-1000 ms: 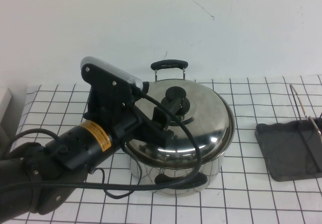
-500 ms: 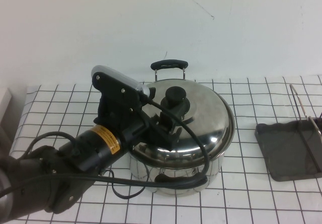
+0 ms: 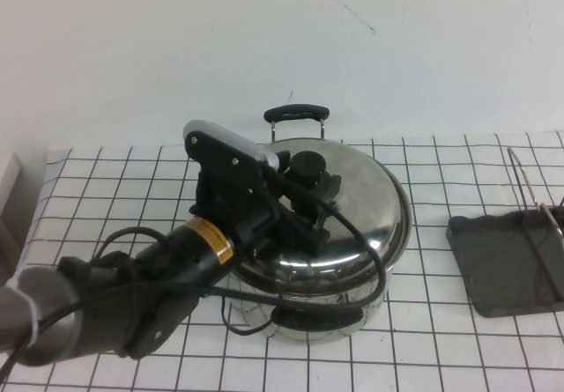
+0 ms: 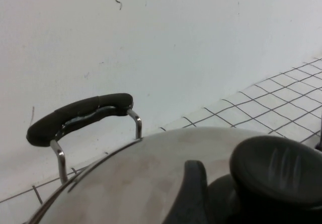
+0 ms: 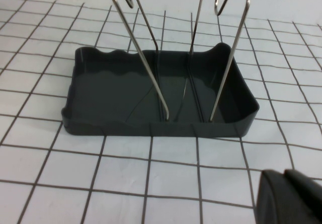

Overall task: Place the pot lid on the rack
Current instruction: Open the pot

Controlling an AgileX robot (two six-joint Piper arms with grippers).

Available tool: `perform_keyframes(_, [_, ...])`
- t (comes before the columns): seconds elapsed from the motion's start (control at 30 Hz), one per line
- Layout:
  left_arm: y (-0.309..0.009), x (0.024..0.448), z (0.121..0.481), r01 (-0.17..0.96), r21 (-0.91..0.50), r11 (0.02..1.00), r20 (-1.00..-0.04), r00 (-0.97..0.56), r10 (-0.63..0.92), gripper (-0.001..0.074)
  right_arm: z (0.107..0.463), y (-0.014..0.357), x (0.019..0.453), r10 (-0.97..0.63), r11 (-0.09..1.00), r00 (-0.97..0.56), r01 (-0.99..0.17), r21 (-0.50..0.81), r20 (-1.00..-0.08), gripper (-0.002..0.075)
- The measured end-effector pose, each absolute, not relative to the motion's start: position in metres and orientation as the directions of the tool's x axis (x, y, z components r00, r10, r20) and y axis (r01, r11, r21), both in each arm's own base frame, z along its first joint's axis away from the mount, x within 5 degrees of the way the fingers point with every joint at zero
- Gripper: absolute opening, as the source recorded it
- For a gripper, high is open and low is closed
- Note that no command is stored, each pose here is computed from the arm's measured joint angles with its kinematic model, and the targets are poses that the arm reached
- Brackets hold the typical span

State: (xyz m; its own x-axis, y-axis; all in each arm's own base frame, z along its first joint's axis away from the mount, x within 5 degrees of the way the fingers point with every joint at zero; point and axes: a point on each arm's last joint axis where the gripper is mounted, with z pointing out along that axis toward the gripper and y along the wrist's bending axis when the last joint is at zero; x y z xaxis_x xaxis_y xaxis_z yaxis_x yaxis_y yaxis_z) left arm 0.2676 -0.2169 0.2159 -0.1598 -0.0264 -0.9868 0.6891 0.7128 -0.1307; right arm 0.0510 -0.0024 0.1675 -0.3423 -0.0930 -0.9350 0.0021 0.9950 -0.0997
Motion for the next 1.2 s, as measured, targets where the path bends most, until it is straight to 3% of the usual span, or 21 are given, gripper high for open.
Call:
perform_keyframes(0.27, [-0.228,0.285,0.212,0.677,-0.158,0.719,-0.984,-0.167,-0.058,0.0516,0.167,-0.002,0.051,-0.091,0.995,-0.342,0.002,-0.098,-0.935,-0.0003])
perform_keyframes(0.43, [-0.231,0.287,0.214,0.682,-0.161,0.714,-0.984,-0.165,-0.064,0.0313,0.167,-0.002,0.051,-0.091,0.995,-0.342,0.002,-0.098,-0.935,-0.0003])
perform_keyframes(0.7, [-0.230,0.282,0.227,0.702,-0.140,0.698,-0.989,-0.130,-0.068,0.0316,0.167,-0.002,0.051,-0.091,0.995,-0.342,0.002,-0.098,-0.935,-0.0003])
perform_keyframes(0.97, [-0.219,0.266,0.281,0.727,-0.095,0.680,-0.987,0.018,-0.158,0.0316,0.167,-0.002,0.051,-0.091,0.995,-0.342,0.002,-0.098,-0.935,-0.0003])
perform_keyframes(1.2, [-0.215,0.250,0.309,0.782,-0.281,0.556,-0.936,-0.096,-0.339,0.0316,0.167,-0.002,0.051,-0.091,0.995,-0.342,0.002,-0.098,-0.935,-0.0003])
